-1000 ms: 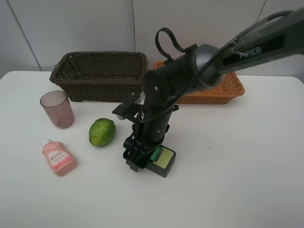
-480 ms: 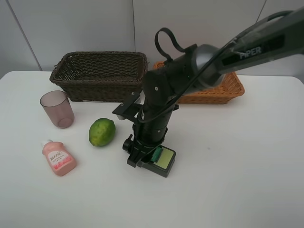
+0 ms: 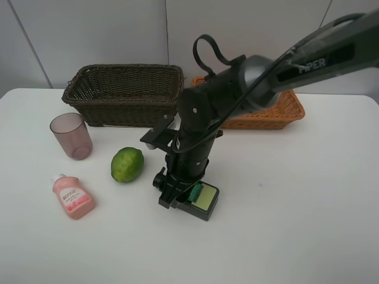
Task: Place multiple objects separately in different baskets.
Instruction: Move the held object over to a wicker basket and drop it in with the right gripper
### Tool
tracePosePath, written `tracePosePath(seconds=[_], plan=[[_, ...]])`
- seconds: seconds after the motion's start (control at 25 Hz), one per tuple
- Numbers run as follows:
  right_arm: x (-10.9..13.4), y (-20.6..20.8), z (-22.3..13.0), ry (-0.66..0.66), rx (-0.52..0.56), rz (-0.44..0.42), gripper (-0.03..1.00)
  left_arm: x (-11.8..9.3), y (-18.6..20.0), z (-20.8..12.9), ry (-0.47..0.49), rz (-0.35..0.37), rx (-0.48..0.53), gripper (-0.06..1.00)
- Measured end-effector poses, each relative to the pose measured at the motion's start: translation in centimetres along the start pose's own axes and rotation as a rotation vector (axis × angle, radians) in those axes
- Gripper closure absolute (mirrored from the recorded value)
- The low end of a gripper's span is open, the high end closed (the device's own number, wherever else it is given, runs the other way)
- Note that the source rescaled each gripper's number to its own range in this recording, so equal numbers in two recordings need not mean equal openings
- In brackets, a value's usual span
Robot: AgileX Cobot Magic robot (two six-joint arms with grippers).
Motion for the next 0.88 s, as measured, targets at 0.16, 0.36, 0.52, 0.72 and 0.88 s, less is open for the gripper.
tracePosePath(seconds=[0.16,0.36,0.52,0.72,0.88], plan=[[0.0,0.1,0.1,0.001,-0.003,-0.001,0.78,0.0,0.0,0.0,0.000,0.000,0.000,-0.06],[0.0,2.1,1.0,0.003,-0.048,-0.003,0.80,0.0,0.0,0.0,0.000,0.000,0.000,-0.06],[0.0,5.4,3.0,0.005,-0.120,-0.004,0.80,0.0,0.0,0.0,0.000,0.000,0.000,-0.06],[0.0,9.3,5.5,-0.013,-0.202,-0.003,0.80,0.0,0.0,0.0,0.000,0.000,0.000,-0.06],[0.0,12.3,8.0,-0.017,-0.290,-0.003,0.80,0.0,0.0,0.0,0.000,0.000,0.000,-0.06]])
Point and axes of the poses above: a point on each arm's last joint axis where the gripper is mounted, y pointing back along that axis away from the gripper, x along the wrist's bending axis when the last joint is at zero, z = x × y, the point moved 8 cm from there along -y, pointing out along that axis toward the gripper, and after that the axes turned 14 degrees about -y, right-handed, at the moved point
